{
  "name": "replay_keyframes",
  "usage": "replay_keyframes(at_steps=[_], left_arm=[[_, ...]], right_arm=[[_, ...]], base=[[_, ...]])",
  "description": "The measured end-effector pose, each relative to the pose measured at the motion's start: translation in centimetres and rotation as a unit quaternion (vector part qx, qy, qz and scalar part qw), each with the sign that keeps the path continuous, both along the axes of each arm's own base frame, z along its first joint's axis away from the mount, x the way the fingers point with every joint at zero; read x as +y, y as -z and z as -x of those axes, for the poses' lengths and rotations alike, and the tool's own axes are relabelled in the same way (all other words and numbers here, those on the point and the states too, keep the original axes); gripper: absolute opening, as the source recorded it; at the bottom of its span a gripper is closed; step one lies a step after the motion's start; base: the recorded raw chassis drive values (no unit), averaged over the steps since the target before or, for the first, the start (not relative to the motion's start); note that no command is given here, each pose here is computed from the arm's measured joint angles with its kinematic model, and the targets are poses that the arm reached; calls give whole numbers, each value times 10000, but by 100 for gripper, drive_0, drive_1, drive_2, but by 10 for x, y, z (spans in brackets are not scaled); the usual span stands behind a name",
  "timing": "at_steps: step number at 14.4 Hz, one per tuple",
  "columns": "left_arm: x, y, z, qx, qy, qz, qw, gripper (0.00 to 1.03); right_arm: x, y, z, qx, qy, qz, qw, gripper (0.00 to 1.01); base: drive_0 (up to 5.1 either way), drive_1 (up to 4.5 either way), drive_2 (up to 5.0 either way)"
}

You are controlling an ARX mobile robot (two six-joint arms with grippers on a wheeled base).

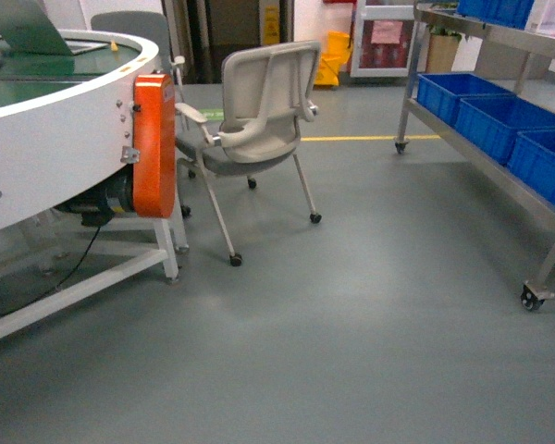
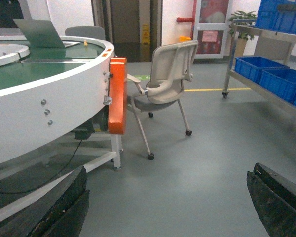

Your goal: Pick red block from blue box to shelf

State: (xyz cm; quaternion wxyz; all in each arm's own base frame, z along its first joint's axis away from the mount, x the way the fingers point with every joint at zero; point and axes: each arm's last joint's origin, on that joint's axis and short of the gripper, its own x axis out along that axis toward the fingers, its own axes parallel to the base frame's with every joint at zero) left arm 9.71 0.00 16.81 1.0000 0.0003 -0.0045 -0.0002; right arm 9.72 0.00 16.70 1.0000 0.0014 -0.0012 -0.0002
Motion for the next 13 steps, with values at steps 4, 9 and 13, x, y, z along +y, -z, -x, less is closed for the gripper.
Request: replay_keyframes(at_steps=[4,9,13], left_arm=[[0,0,0,19,-4,0,10000,98],[0,0,0,0,-8,0,10000,98],[0,1,0,27,-4,0,10000,98]], right_arm=[[0,0,0,-6,-2,0,10000,28],[0,-1,0,-27,-2,0,10000,28],[0,0,0,-10,-2,0,10000,28]], base=[[-40,393,-473],[-40,393,-473],[-165,-165,-165]])
